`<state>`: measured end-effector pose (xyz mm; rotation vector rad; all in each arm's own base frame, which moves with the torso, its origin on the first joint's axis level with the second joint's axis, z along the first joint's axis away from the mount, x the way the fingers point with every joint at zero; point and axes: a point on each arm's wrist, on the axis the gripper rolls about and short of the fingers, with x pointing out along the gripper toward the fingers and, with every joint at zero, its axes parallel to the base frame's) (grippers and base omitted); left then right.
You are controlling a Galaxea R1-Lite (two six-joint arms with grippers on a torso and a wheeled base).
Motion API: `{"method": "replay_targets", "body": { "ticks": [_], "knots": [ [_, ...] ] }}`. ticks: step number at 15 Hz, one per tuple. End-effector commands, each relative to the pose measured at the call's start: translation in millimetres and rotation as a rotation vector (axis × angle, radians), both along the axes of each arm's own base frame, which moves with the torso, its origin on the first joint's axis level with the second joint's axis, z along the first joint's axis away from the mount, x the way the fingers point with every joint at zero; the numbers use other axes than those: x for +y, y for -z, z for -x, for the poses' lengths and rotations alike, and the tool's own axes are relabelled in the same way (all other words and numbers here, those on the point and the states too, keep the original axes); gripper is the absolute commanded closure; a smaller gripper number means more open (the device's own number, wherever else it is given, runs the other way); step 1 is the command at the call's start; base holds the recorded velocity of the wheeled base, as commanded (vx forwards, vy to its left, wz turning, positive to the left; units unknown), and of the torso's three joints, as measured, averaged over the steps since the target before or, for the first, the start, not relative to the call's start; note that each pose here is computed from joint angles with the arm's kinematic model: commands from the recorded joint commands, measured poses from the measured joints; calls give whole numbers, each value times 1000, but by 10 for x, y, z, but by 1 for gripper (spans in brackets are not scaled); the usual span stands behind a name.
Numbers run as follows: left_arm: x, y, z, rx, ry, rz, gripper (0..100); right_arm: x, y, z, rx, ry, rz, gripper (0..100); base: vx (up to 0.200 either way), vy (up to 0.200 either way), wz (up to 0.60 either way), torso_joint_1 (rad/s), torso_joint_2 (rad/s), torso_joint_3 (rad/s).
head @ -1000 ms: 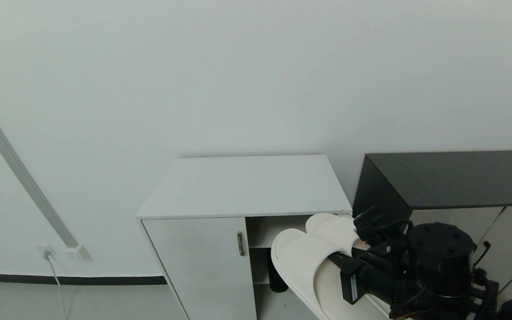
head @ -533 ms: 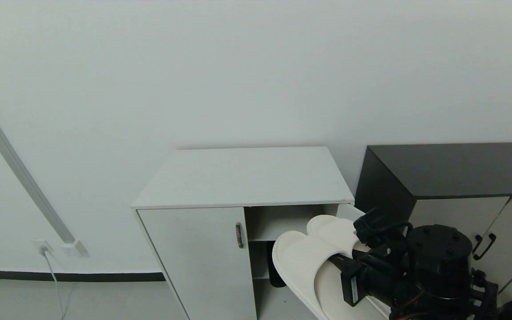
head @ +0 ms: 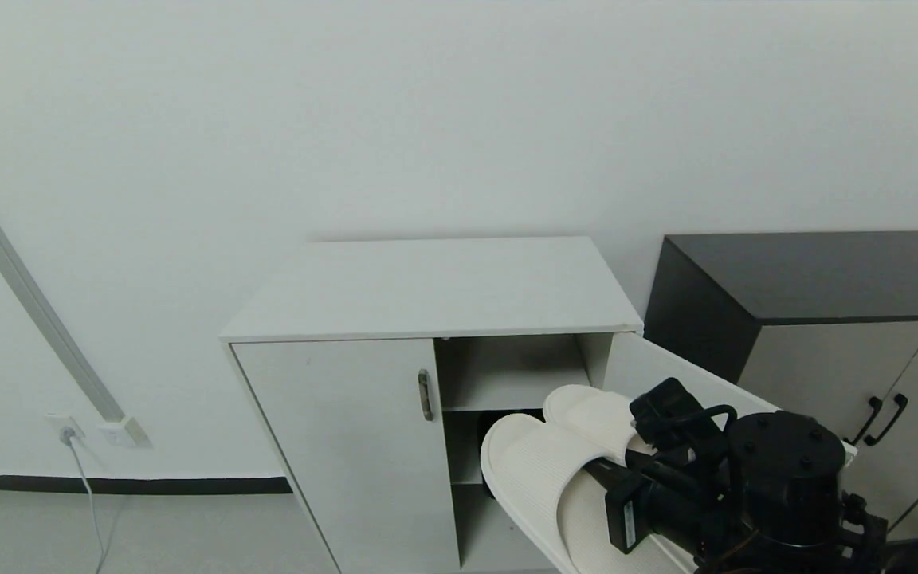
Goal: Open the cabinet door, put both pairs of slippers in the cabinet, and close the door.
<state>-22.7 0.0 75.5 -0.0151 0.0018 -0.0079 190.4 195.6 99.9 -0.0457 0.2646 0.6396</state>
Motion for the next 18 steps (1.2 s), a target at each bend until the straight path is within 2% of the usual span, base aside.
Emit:
{"method": "replay_targets", "body": {
  "ticks": [1, 11, 18],
  "knots": [
    [0, 0, 0, 0, 0, 0, 100, 3, 56, -5, 7, -1, 16, 100, 0, 0, 0, -227, 559, 330],
    [0, 0, 0, 0, 0, 0, 100, -19, 52, -1, -11, 4, 4, 100, 0, 0, 0, -199, 523, 318],
    [2, 0, 0, 0, -9, 2, 100, -41, 58, -20, -22, 13, -7, 100, 0, 0, 0, -136, 469, 333]
  ]
}}
